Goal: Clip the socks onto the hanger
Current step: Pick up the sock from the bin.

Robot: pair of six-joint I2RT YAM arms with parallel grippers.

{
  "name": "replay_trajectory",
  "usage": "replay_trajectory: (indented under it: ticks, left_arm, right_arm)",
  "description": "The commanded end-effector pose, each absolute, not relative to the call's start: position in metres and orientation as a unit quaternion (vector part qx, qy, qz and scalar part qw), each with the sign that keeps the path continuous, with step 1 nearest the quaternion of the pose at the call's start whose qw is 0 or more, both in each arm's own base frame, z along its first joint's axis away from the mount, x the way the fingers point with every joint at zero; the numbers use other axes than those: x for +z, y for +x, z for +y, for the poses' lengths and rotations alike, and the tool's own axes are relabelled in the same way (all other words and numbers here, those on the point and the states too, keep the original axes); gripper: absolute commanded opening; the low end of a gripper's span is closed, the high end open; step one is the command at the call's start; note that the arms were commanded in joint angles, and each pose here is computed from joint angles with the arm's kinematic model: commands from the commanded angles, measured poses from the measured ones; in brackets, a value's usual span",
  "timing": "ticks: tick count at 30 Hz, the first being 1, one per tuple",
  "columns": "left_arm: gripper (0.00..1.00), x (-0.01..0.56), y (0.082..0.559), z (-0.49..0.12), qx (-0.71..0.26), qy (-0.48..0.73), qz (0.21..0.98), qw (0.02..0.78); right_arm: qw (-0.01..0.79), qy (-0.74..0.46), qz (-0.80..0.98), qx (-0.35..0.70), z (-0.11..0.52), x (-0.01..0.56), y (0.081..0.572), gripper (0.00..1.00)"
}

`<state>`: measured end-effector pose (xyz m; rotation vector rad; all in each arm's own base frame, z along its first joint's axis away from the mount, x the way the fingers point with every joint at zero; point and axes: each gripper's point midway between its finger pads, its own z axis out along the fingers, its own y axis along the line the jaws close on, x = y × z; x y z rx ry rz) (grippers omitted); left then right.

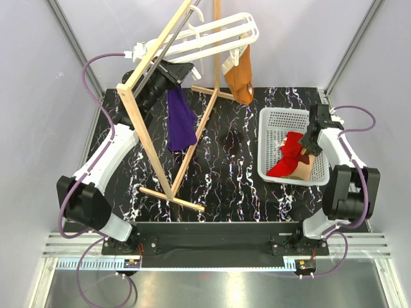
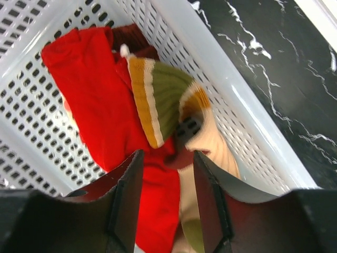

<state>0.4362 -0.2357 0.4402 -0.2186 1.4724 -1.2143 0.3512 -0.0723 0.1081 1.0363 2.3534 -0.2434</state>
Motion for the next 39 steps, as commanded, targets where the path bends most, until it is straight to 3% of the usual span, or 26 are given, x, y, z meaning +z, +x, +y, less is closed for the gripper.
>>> replay_trajectory:
  ticks: [1, 9, 12, 14, 17, 21, 27, 32, 36, 39]
  left_arm:
    - [0.00, 0.447, 0.424, -0.239, -0.528, -0.081, 0.628, 0.566]
    - [0.00, 0.446, 0.426, -0.242, -0.528, -0.078, 0.632, 0.562]
    - [0.00, 0.442, 0.427, -0.244, -0.533, -0.080, 0.632, 0.556]
    - [0.00, 0.440, 0.428, -0.245, -0.537, -0.079, 0.632, 0.553]
    - [0.00, 0.441, 0.426, -0.245, -0.536, -0.077, 0.632, 0.555]
    - [0.00, 0.441, 0.425, -0.243, -0.532, -0.076, 0.631, 0.559]
    - [0.00, 0.443, 0.424, -0.242, -0.532, -0.076, 0.630, 0.560]
    - [0.00, 0.443, 0.424, -0.243, -0.532, -0.075, 0.630, 0.560]
    - [0.00, 0.444, 0.425, -0.243, -0.534, -0.076, 0.628, 0.561]
    - [0.00, 0.443, 0.425, -0.243, -0.534, -0.076, 0.630, 0.559]
  right_arm:
    - [0.304, 0.401, 0.860, -0.088, -0.081, 0.106, 0.375, 0.48]
    - [0.292, 0.387, 0.870, -0.093, -0.087, 0.088, 0.394, 0.43]
    - [0.286, 0.387, 0.871, -0.094, -0.088, 0.085, 0.393, 0.26]
    - [0.286, 0.384, 0.873, -0.091, -0.087, 0.090, 0.391, 0.08]
    - [0.297, 0.374, 0.875, -0.077, -0.083, 0.111, 0.391, 0.00]
    - [0.332, 0.351, 0.875, -0.028, -0.068, 0.145, 0.396, 0.00]
    - [0.391, 0.281, 0.865, 0.140, -0.010, 0.204, 0.399, 0.00]
    - [0.440, 0.249, 0.846, 0.169, 0.000, 0.243, 0.393, 0.00]
    - [0.444, 0.248, 0.846, 0.162, -0.003, 0.243, 0.394, 0.00]
    - [0.385, 0.257, 0.872, 0.161, 0.000, 0.202, 0.395, 0.00]
